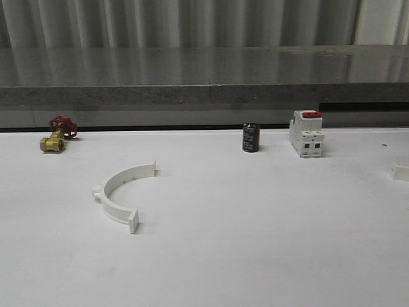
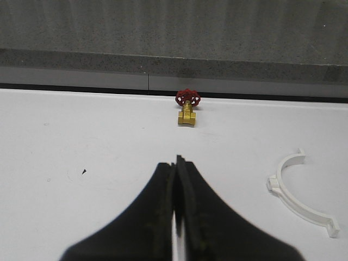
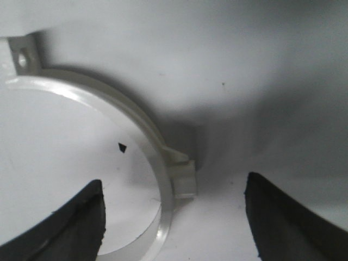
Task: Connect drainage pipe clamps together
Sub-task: 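Carry the held clamp half toward the placed half and align ends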
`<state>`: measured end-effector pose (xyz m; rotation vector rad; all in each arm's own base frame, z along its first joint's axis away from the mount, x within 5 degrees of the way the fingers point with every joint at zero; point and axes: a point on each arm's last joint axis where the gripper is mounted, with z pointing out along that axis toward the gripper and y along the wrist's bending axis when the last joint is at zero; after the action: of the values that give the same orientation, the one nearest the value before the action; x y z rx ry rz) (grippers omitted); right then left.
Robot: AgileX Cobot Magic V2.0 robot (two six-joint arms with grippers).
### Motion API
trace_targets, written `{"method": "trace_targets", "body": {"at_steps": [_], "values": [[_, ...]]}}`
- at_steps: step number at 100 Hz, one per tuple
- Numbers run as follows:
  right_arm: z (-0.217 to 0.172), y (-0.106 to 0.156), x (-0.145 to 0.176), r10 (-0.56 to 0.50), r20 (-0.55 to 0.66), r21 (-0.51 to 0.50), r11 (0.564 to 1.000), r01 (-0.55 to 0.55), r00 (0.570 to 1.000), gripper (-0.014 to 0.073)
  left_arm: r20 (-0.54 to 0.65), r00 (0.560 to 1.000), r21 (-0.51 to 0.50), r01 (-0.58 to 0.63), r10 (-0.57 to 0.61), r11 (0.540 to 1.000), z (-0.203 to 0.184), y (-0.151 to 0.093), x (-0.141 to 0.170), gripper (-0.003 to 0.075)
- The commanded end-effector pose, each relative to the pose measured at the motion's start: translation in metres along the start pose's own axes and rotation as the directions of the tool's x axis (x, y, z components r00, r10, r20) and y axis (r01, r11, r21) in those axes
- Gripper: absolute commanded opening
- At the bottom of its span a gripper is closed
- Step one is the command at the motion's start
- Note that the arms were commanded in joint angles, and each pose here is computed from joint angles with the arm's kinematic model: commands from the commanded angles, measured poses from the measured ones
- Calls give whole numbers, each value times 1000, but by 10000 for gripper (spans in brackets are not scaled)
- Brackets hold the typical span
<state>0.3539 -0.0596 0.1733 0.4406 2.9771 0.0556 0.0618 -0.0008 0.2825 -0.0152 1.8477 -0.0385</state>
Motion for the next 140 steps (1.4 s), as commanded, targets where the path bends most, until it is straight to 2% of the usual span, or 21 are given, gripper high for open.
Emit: {"method": "trace_targets", "body": {"at_steps": [1,8,13,20,32,37,46,71,92,115,140], "values": [[-18,-1,-8,0,75,-10,1000,0,997,540,92,996,3,3,-4,1000,-3,-1,-15,-21],[-16,-1,-9,1,80,-10,1000,0,997,536,92,996,3,3,-4,1000,-3,-1,-15,-21],[-15,-1,-9,1,82,-11,1000,0,997,501,92,996,3,3,-4,1000,-3,-1,-15,-21],[-13,-1,-10,1,81,-10,1000,0,997,400,92,996,3,3,-4,1000,-3,-1,-15,-21],[-11,-1,-9,1,62,-9,1000,-1,998,160,92,996,3,3,-4,1000,-3,-1,-15,-21],[-10,-1,-8,1,54,-8,1000,-1,999,84,92,996,3,3,-4,1000,-3,-1,-15,-21],[-11,-1,-9,0,60,-7,1000,1,998,10,92,996,3,3,-4,1000,-3,-1,-15,-21],[-23,3,-11,16,63,-36,999,-14,998,1,92,996,3,3,-4,1000,-3,-1,-15,-21],[-60,28,-14,-49,106,-51,997,55,993,1,92,996,3,3,-4,1000,-3,-1,-15,-21],[-84,83,-9,-114,129,-50,991,121,985,1,92,996,3,3,-4,1000,-3,-1,-15,-21],[-89,158,25,-208,96,-89,972,216,973,1,92,996,3,3,-4,1000,-3,-1,-15,-21]]}}
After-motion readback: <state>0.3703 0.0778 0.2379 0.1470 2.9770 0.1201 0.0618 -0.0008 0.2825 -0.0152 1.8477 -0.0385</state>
